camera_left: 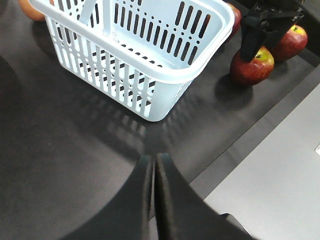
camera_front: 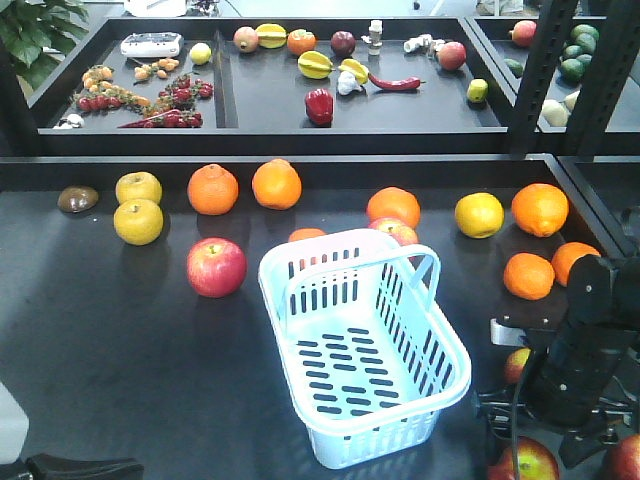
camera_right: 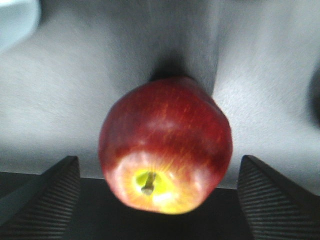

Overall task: Pick three apples into basket with both arms
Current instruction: 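Reach the right gripper down and grasp the red apple beside the basket, then carry the apple over the basket with the right gripper and release it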

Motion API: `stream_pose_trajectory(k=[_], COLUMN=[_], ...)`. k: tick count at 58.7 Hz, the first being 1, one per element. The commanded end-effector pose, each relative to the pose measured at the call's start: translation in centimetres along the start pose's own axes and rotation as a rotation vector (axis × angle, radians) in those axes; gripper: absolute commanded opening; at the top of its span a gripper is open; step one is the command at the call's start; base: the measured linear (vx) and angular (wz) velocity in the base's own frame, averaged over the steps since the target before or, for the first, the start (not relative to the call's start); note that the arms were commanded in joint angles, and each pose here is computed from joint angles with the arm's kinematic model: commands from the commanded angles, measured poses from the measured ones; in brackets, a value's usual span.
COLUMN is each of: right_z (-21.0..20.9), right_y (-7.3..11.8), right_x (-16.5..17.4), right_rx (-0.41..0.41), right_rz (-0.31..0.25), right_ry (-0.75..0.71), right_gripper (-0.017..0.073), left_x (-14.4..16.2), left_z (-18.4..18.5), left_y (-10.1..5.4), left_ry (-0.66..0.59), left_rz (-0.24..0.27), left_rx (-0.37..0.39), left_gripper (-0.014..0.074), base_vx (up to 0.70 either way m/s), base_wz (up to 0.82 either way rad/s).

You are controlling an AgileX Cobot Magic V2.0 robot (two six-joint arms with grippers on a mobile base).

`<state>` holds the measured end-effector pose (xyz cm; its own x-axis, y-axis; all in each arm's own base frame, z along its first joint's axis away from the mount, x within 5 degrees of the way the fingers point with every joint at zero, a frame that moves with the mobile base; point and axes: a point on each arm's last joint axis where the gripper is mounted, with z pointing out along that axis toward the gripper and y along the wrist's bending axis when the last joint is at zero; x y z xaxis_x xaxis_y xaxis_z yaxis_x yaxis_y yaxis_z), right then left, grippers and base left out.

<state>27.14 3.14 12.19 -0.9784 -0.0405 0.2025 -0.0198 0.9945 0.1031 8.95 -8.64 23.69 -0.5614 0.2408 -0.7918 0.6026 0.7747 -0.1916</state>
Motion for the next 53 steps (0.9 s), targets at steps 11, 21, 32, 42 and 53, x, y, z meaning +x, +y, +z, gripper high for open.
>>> stream_pose_trajectory(k=[11,21,32,42,53], right_z=[0.4,2.4,2.0,-1.0,-5.4], right_y=[0.0,-0.4,-0.4,-0.2,-0.3], right_x=[0.2,1.5,1.9,2.6,4.9], right_rx=[-0.010,0.007,0.009,0.019,0.070], right_rz=[0.003,0.000,-0.002,-0.027,-0.034], right_ry=[-0.035,-0.058,-0.100,-0.190,-0.311], right_gripper=[0.0594,0.0508,0.0234,0.0012,-0.0004], left_x=[-1.4,-1.4,-1.4,-1.4,-1.4], left_z=[-0.4,-0.4,-0.4,-0.4,-0.4], left_y=[-0.2,-0.2,-0.2,-0.2,-0.2], left_ry=[-0.096,-0.096,-0.096,-0.096,-0.096], left_rz=[-0.022,-0.022,-0.022,-0.022,-0.022], left_rx=[0.012,0.012,0.012,0.012,0.012], left_gripper=[-0.0006,-0.0006,-0.0006,-0.0006,-0.0006], base_vx=[0.00,0.00,0.00,0.00,0.00], base_wz=[0.00,0.00,0.00,0.00,0.00])
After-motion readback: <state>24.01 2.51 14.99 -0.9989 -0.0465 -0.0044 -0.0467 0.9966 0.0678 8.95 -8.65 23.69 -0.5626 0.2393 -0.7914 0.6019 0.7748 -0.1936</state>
